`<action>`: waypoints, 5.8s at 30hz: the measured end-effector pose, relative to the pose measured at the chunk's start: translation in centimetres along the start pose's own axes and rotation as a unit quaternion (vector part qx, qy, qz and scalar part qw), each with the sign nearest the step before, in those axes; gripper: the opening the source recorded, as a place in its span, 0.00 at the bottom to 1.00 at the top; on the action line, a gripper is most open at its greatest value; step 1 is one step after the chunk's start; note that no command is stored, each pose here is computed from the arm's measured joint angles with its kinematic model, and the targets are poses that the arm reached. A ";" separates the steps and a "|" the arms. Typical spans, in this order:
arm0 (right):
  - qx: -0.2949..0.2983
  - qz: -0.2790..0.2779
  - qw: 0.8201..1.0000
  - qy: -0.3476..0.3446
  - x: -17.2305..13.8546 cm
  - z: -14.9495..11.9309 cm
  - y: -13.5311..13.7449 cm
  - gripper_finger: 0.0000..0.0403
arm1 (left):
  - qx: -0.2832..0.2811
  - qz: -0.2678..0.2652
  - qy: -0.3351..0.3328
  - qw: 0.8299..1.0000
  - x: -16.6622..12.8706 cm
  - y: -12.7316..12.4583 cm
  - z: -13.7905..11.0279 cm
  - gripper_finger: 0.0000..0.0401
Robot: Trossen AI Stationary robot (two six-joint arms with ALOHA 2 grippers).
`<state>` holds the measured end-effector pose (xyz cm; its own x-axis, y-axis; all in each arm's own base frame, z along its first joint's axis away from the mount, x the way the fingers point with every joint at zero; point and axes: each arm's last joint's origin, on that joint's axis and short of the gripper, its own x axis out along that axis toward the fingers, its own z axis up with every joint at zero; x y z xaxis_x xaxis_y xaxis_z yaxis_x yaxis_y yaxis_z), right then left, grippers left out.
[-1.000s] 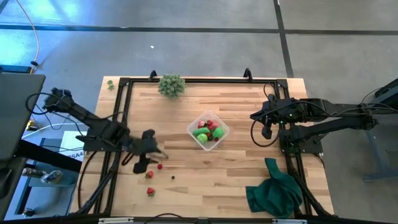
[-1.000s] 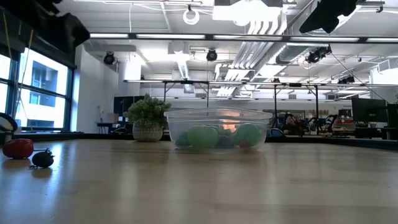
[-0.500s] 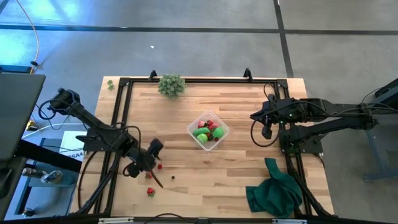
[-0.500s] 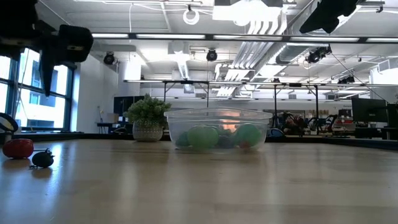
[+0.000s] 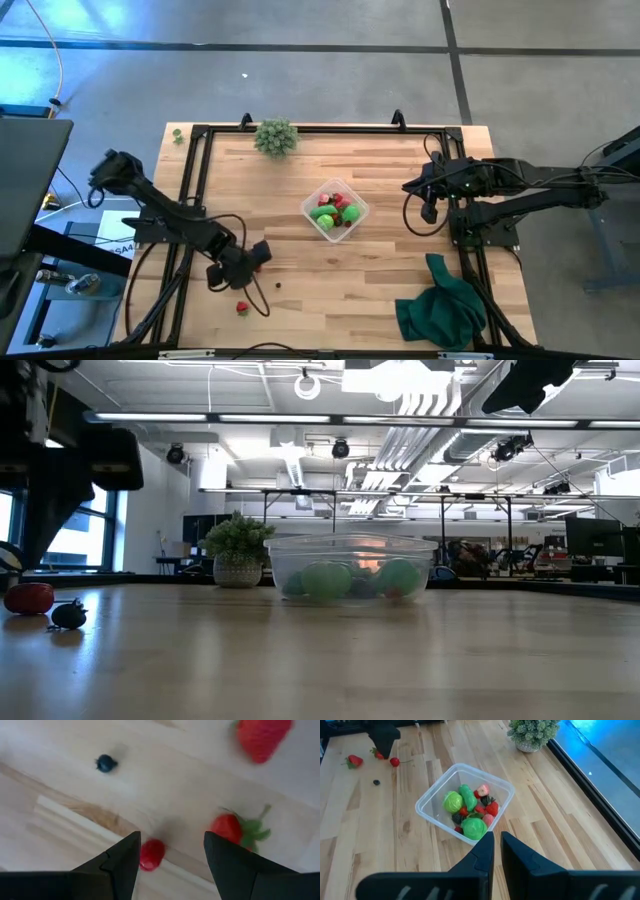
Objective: Pick and placing Produce into tupperware
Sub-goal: Put the red cherry into the transparent bin
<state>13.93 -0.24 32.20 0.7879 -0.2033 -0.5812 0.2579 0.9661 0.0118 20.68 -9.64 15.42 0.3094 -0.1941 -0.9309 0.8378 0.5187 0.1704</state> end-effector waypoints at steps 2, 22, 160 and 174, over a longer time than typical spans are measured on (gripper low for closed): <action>0.000 0.000 1.000 0.000 0.0 0.0 0.0 0.06 | -0.012 -0.002 0.007 1.000 0.3 0.5 -0.4 0.52; 0.000 0.000 1.000 0.000 0.0 0.0 0.0 0.06 | -0.046 -0.024 0.011 0.999 1.3 2.5 -2.1 0.52; -0.001 -0.001 1.000 0.004 0.0 -0.1 0.0 0.06 | -0.329 0.132 0.001 0.935 -0.7 26.8 -7.7 0.25; -0.001 -0.001 1.000 0.004 0.0 -0.1 0.0 0.06 | -0.338 0.133 -0.003 0.932 -0.7 26.9 -7.6 0.25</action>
<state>13.89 -0.24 32.14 0.7833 -0.2033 -0.5875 0.2579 0.9661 0.0095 39.54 10.82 18.21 0.4696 0.0130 -0.8828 0.2563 0.9548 0.1504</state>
